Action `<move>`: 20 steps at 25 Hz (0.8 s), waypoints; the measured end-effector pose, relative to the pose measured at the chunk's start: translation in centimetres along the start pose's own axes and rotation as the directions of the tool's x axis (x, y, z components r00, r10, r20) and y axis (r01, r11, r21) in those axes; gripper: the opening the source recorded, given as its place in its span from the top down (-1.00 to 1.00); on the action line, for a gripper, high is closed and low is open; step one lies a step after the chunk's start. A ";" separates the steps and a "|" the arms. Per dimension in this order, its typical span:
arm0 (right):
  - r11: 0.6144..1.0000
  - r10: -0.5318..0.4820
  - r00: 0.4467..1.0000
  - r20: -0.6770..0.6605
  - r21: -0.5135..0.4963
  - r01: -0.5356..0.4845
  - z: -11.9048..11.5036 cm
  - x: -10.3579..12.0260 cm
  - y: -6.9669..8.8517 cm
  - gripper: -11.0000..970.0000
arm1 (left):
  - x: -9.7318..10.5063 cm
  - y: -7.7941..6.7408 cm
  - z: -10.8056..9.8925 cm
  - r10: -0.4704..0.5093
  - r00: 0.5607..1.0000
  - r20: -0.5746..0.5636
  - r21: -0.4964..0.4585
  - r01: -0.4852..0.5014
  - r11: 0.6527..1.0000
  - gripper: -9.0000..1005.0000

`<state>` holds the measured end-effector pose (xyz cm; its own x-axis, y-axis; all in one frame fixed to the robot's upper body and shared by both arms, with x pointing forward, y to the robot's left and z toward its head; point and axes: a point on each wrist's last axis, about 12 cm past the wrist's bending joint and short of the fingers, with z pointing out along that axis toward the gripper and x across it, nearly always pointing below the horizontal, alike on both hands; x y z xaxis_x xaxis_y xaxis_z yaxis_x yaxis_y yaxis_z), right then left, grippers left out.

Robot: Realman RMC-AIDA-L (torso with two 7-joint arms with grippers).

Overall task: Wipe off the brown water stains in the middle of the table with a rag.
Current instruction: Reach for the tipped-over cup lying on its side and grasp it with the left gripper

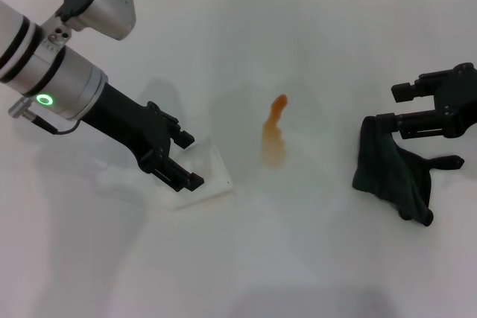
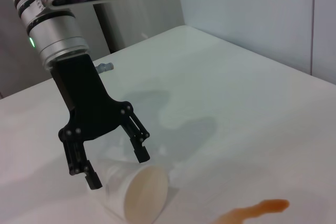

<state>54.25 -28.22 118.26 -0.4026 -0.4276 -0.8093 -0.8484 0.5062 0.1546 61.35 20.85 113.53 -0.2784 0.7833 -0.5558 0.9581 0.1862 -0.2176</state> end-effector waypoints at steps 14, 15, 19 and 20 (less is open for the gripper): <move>1.000 0.005 1.000 0.005 0.009 -0.005 -0.1 0.1 -0.1 -0.34 | 0.3 -0.1 0.4 -0.007 1.000 -0.003 0.007 0.007 1.000 -0.52; 1.000 0.006 1.000 0.005 0.009 -0.006 -0.1 0.1 -0.1 -0.34 | 0.3 -0.1 0.5 -0.006 1.000 -0.004 0.007 0.006 1.000 -0.52; 1.000 0.007 1.000 0.005 0.009 -0.008 -0.1 0.1 -0.2 -0.34 | 0.4 0.0 0.6 -0.008 1.000 -0.008 0.001 0.008 1.000 -0.52; 1.000 0.008 1.000 0.005 0.009 -0.008 -0.1 0.1 -0.2 -0.34 | 0.5 0.0 0.6 -0.009 1.000 -0.008 0.000 0.009 1.000 -0.52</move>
<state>54.29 -28.42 118.17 -0.4074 -0.4201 -0.8109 -0.8424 0.5158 0.1559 61.16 20.87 112.79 -0.2868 0.7865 -0.5469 0.9555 0.1938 -0.2225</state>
